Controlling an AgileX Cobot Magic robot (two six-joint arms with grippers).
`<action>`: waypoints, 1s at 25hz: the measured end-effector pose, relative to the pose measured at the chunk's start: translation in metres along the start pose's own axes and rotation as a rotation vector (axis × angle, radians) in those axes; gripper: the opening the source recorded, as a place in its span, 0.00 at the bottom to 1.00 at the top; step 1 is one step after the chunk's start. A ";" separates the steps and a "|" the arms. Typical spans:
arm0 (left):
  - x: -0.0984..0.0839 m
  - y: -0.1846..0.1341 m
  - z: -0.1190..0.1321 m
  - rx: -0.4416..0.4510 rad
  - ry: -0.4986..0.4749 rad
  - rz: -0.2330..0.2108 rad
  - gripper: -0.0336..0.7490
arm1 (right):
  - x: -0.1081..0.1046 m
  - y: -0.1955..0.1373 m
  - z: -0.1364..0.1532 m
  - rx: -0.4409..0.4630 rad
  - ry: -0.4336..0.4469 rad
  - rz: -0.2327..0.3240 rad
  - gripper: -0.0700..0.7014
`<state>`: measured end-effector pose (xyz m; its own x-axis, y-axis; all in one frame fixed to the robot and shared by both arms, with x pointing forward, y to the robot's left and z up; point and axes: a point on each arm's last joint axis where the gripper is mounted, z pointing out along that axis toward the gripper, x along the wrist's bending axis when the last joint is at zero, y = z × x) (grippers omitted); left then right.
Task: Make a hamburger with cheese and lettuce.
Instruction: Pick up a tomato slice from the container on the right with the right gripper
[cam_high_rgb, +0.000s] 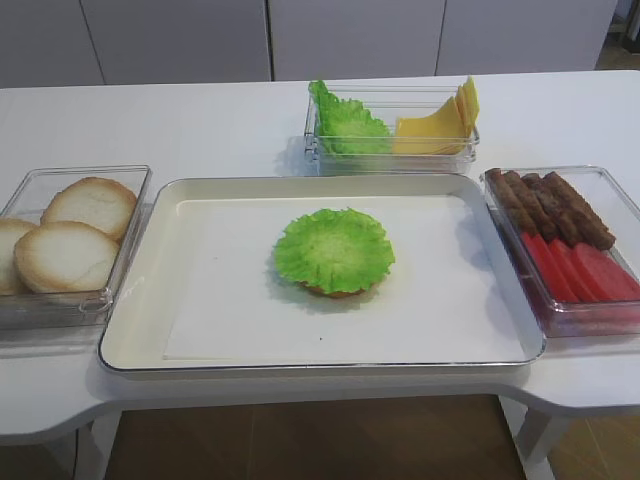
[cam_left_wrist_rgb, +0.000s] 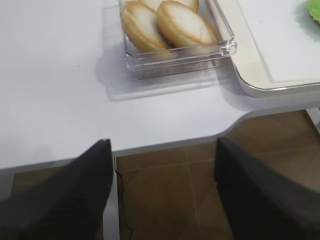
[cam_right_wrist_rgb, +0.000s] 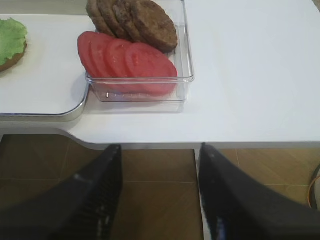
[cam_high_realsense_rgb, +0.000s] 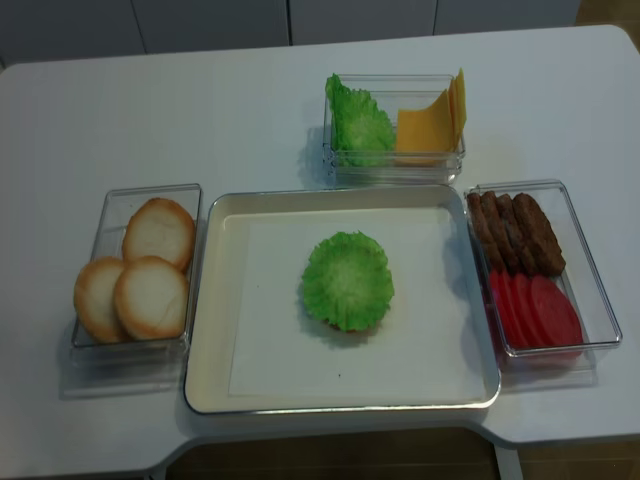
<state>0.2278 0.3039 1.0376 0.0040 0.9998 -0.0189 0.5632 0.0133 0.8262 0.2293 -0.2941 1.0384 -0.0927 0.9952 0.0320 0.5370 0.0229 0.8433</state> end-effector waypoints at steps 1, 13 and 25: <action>0.000 0.000 0.000 0.000 0.000 0.000 0.64 | 0.000 0.000 0.000 0.000 0.000 0.000 0.58; 0.000 0.000 0.000 0.000 0.000 0.000 0.64 | 0.000 0.000 0.000 0.000 0.000 0.000 0.58; 0.000 0.000 0.000 0.000 0.000 0.000 0.64 | 0.000 0.000 0.000 0.000 0.000 0.000 0.58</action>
<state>0.2278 0.3039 1.0376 0.0040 0.9998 -0.0189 0.5632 0.0133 0.8262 0.2293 -0.2941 1.0384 -0.0927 0.9952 0.0320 0.5370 0.0229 0.8433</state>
